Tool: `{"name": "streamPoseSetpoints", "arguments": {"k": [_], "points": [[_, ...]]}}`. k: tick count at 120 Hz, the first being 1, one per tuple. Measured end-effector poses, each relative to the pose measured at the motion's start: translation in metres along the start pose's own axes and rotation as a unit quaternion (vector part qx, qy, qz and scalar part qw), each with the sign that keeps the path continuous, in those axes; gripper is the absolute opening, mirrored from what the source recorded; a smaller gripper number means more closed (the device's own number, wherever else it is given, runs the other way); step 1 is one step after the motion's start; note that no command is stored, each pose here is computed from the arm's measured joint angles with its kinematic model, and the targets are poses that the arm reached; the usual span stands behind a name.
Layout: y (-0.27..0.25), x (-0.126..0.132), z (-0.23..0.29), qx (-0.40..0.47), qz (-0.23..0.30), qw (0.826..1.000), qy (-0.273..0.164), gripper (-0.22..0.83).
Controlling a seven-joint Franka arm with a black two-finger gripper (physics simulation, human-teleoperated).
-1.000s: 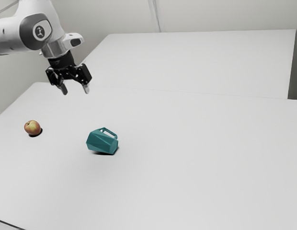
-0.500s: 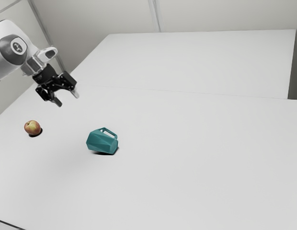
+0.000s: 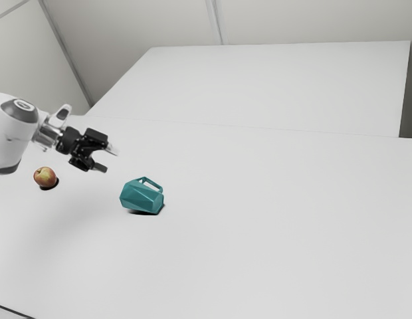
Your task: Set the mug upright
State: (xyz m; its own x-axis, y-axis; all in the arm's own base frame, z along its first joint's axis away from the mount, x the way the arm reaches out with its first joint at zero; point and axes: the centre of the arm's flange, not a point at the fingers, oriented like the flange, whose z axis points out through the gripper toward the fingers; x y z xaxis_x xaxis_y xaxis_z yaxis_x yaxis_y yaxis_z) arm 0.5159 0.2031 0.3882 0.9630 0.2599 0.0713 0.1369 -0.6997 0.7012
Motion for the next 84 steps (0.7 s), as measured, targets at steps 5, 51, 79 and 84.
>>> {"name": "streamPoseSetpoints", "arguments": {"k": [5, 51, 79, 84], "points": [[-0.005, -0.002, 0.005, -0.013, 0.007, 1.0, 0.005, 0.6], [-0.047, -0.014, 0.037, -0.073, 0.063, 0.995, 0.031, 0.6], [-0.069, -0.018, 0.058, -0.083, 0.067, 0.994, 0.018, 0.6], [-0.071, -0.018, 0.06, -0.084, 0.069, 0.994, 0.017, 0.6]]}}
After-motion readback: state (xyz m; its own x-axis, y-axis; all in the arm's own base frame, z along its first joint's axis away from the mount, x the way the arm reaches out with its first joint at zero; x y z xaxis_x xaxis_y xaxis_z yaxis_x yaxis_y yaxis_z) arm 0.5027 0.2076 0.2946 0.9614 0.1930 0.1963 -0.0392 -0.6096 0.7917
